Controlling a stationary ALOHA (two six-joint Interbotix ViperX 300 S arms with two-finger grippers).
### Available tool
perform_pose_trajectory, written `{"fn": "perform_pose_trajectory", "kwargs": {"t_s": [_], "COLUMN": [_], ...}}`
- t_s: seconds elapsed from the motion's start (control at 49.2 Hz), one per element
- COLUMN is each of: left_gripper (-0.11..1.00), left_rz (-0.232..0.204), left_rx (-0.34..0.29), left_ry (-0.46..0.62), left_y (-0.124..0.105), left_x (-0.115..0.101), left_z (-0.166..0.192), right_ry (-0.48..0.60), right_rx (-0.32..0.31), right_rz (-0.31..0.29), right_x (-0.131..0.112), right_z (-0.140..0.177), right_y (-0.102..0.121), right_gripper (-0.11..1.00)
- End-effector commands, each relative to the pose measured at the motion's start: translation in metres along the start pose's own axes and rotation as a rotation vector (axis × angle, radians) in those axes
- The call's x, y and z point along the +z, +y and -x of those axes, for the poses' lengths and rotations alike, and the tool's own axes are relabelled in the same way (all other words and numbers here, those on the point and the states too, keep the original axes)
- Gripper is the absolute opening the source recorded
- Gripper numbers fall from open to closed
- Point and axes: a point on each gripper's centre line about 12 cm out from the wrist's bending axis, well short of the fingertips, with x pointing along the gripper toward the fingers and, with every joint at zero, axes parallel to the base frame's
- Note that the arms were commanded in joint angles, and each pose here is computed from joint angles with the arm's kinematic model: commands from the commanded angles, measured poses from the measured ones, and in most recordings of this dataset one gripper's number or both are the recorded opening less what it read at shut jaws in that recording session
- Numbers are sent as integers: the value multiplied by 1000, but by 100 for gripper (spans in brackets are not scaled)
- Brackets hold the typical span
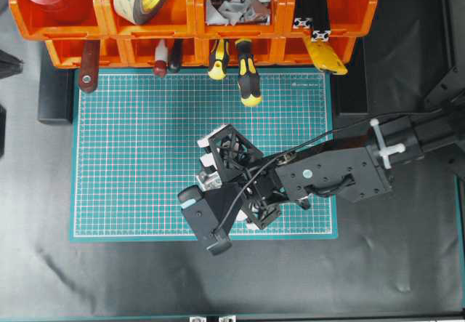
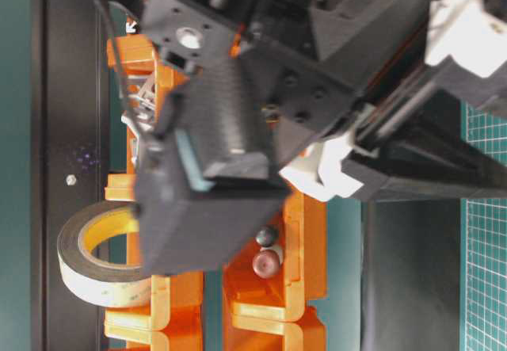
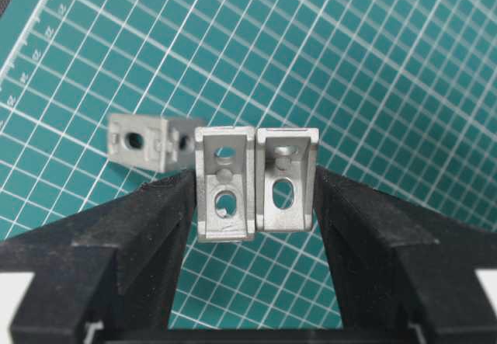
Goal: Pick corner brachets from container rack with right arm.
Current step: 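Lower the held brackets onto the center of the teal mat, then open the right gripper, release the brackets, and retract to the right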
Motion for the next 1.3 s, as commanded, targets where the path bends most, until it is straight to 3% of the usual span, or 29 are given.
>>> {"fn": "perform_pose_trajectory", "kwargs": {"t_s": [0.0,0.346,0.386,0.468,0.529,0.712,0.996,1.281], "left_gripper": [0,0,0,0,0,0,0,0], "left_rz": [-4,-4,-4,-5,-4,-3,2,12], "left_rx": [0,0,0,1,0,-1,0,-2], "left_ry": [-35,-37,-35,-35,-34,-34,-29,-32], "left_y": [0,0,0,0,0,0,0,0], "left_x": [12,13,12,12,12,12,11,10], "left_z": [3,3,3,3,3,3,3,5], "right_ry": [-32,-33,-38,-48,-54,-54,-66,-191], "right_rx": [-10,-9,-8,-9,-10,-8,-9,0], "right_rz": [-16,-96,-98,-96,-96,-105,-195,-361], "right_x": [6,2,3,4,5,5,4,-6], "right_z": [6,4,4,4,5,5,17,86], "right_y": [-6,-11,-11,-11,-11,-11,-10,1], "right_gripper": [48,49,55,77,84,83,83,83]}}
